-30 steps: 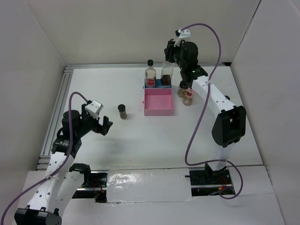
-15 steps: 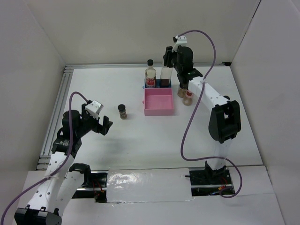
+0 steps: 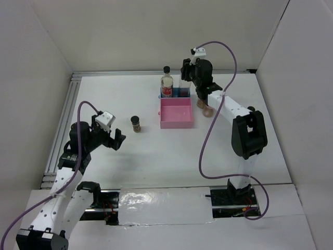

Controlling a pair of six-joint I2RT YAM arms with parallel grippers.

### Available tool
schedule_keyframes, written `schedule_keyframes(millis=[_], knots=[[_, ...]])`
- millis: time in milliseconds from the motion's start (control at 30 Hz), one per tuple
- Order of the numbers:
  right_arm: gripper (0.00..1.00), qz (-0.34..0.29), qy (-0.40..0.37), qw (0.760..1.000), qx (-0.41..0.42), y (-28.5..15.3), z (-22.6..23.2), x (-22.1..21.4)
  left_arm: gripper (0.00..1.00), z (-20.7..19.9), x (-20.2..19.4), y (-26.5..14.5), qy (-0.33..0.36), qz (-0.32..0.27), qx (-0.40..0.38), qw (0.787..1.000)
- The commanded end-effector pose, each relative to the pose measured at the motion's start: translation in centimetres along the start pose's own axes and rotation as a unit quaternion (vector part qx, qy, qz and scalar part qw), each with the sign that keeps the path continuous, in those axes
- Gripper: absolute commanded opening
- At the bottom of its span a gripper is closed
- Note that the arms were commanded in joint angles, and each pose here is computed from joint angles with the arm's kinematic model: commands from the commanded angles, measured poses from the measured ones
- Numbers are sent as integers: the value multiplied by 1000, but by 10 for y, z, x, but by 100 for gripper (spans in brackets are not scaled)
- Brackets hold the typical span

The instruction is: Organize the condiment bottles

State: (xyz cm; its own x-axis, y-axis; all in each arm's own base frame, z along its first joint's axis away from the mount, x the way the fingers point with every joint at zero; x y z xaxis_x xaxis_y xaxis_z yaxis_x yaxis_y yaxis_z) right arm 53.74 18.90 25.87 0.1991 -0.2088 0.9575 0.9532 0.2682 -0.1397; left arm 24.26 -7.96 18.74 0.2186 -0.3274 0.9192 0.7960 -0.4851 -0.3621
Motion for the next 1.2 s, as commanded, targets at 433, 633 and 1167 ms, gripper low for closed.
schedule_keyframes(millis=[433,633,1167], knots=[[100,-50,-23,998,29,-35,21,60,99,0,16,-1,19,-33,-9,999],[100,-14,-62,997,37,-82,18,76,99,-1,20,-2,24,-40,-10,999],[100,47,167,943,-282,-210,-181,46,99,-1,16,-3,-6,-43,2,999]])
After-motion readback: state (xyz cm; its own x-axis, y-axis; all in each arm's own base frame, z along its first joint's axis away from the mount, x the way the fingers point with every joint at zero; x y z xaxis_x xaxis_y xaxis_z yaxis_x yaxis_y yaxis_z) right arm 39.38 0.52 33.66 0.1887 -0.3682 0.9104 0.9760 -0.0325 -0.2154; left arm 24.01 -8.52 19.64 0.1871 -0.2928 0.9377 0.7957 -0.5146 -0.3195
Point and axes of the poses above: each gripper's point midway between its finger pads, its own y axis out along the fingers, its own z axis along the line the jaws close on, x = y × z, the point moved 2 cm from there along -y, back along the fingers, and after that the axes turned 9 degrees about y, right-handed, at the moved point
